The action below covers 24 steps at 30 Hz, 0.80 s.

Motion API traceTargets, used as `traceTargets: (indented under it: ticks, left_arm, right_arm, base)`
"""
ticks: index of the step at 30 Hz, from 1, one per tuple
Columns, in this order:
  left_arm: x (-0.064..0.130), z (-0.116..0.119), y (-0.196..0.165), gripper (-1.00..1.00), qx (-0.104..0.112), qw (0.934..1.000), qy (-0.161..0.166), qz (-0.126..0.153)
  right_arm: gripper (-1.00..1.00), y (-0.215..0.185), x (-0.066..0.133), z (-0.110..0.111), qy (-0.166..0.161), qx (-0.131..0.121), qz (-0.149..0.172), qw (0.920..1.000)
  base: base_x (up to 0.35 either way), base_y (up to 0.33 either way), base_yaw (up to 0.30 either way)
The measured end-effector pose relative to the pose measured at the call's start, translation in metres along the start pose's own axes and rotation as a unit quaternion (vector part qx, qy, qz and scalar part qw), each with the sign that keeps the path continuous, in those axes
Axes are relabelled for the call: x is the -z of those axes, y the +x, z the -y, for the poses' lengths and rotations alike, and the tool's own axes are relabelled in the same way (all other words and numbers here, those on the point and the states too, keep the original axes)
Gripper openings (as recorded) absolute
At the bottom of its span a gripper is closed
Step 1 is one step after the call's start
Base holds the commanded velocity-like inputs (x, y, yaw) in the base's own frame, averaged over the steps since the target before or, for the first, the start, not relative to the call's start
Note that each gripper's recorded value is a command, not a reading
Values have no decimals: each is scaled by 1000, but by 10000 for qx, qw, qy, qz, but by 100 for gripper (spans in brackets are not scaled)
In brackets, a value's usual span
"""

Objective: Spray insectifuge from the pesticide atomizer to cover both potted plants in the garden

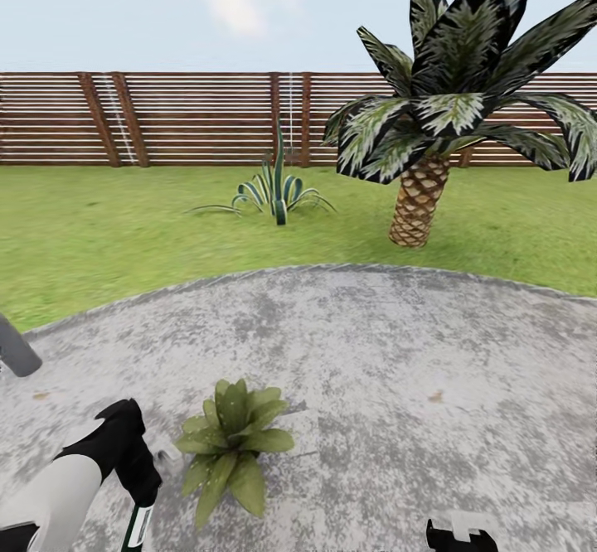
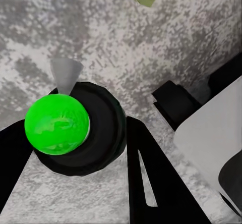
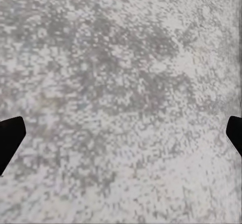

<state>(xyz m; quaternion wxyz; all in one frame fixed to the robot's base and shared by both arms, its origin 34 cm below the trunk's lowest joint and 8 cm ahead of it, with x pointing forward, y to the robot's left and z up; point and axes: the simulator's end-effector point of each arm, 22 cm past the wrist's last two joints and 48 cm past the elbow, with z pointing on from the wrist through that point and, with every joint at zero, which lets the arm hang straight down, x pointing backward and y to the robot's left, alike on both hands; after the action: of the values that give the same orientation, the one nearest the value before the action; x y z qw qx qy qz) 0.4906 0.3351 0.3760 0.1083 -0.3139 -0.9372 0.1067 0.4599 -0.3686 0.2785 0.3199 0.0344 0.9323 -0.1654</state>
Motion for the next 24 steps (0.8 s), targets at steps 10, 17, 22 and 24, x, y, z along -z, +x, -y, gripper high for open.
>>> traceTargets:
  ticks: [10,17,22,24]
  left_arm:
    - [-1,-1,0,-100,131,9999,58,92]
    - [-2,-21,3,-100,144,9992,-381,49]
    - [-3,-18,4,-100,138,9995,-286,18]
    - [-2,-9,5,-100,98,9999,-78,-18]
  right_arm:
    - [100,3,0,-2,-10,5,-27,10000]
    - [100,3,0,-2,-11,8,-36,10000]
    - [100,4,0,-1,-7,13,-46,10000]
    - [100,6,0,0,-12,20,-56,10000]
  base:
    - [-81,-267,247]
    - [201,-145,259]
    - [74,-6,142]
    - [8,-1,18]
